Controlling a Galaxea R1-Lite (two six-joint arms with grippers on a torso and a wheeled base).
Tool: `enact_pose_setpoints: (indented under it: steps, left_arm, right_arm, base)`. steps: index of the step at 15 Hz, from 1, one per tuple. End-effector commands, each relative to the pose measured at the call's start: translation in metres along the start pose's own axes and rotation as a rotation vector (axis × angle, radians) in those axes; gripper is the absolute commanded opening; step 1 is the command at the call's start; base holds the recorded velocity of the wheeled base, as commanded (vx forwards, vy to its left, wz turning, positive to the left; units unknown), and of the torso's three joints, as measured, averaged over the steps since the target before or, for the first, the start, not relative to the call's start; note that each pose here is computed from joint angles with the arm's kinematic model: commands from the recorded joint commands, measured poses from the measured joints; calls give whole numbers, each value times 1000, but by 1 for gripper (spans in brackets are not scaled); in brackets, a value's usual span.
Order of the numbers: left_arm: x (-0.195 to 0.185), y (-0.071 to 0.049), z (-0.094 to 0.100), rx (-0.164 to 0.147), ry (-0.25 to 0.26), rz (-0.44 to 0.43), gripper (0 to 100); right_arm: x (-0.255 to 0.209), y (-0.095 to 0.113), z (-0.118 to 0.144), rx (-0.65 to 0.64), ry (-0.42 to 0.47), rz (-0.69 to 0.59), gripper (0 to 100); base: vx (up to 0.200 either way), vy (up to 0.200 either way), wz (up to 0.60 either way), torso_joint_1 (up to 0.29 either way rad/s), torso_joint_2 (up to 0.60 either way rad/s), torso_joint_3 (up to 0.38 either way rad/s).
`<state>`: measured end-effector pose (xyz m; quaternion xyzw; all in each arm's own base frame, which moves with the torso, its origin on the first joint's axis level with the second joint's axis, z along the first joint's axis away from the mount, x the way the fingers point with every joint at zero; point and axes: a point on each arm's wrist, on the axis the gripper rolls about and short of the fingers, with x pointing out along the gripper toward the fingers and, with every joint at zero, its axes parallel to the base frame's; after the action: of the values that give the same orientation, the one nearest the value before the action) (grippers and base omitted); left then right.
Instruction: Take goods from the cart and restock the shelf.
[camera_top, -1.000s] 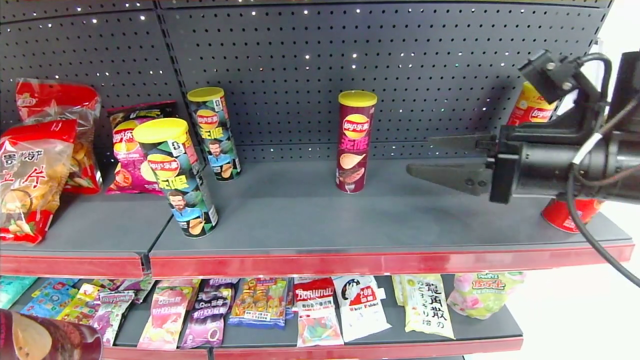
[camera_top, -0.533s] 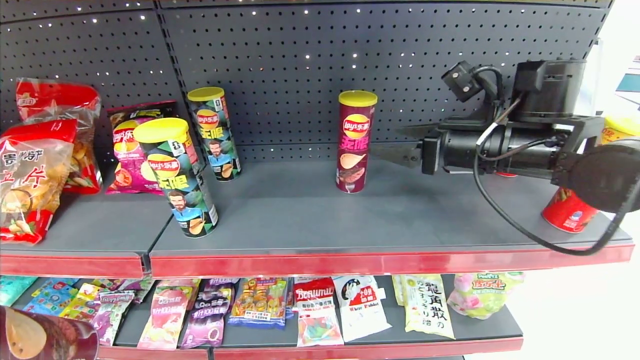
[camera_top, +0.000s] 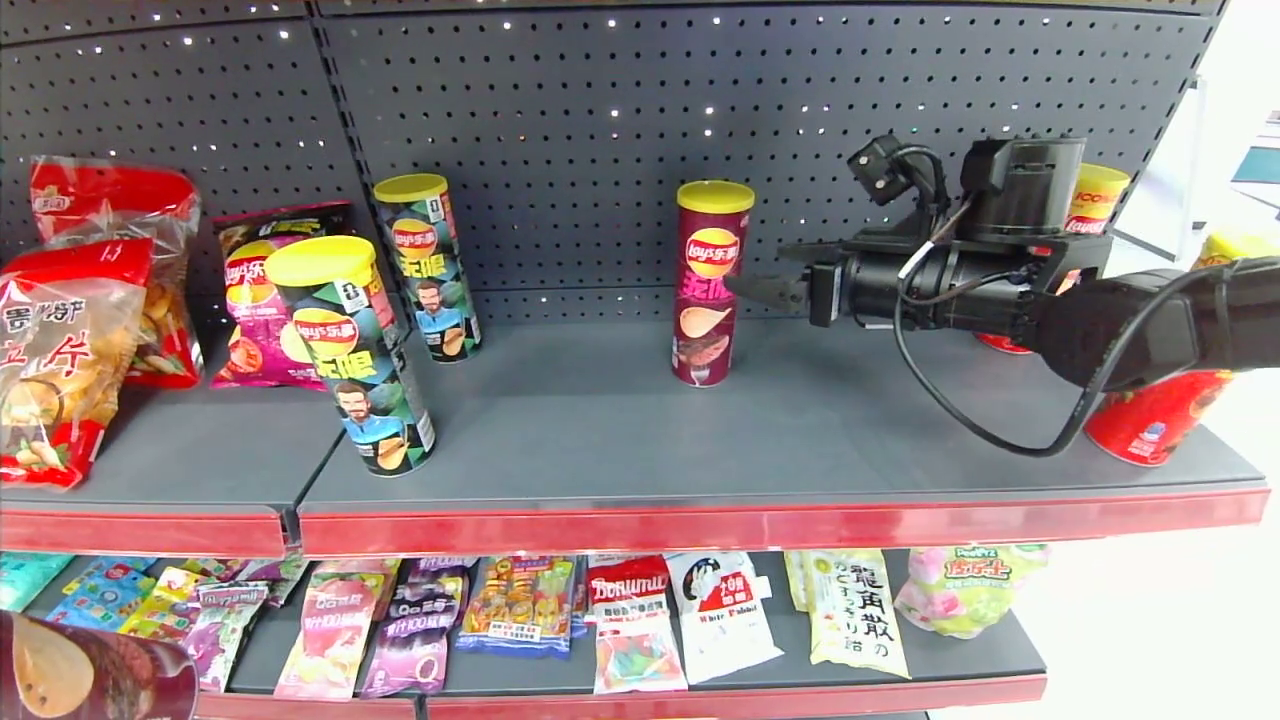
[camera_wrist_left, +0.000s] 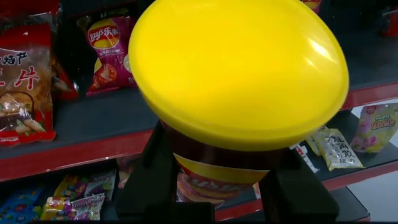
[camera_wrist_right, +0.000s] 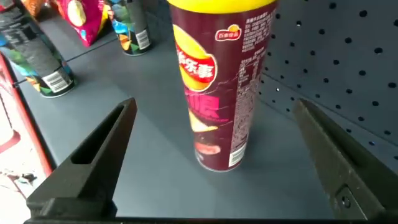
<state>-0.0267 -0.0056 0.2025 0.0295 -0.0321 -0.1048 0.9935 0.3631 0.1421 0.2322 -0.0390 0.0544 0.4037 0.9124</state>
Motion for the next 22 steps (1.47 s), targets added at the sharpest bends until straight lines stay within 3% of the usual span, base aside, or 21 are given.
enact_pose_setpoints:
  steps: [1,5,12,22]
  left_arm:
    - [1,0,0,-1,4,0,0]
    - [3,1,0,-3,14,-1,0]
    - [5,1,-1,-6,26,-4,0]
    - [6,1,-1,-7,32,-5,0]
  right_arm:
    - [4,-1,-3,2,6,5,100]
    - [17,-4,-4,-6,-4,9,100]
    - [43,7,-2,-21,-24,39,100]
    - [65,-4,-6,-31,-45,24,100]
  base:
    - [0,0,0,0,0,0]
    - [0,0,0,0,0,0]
    - [0,0,0,0,0,0]
    - [0,0,0,0,0,0]
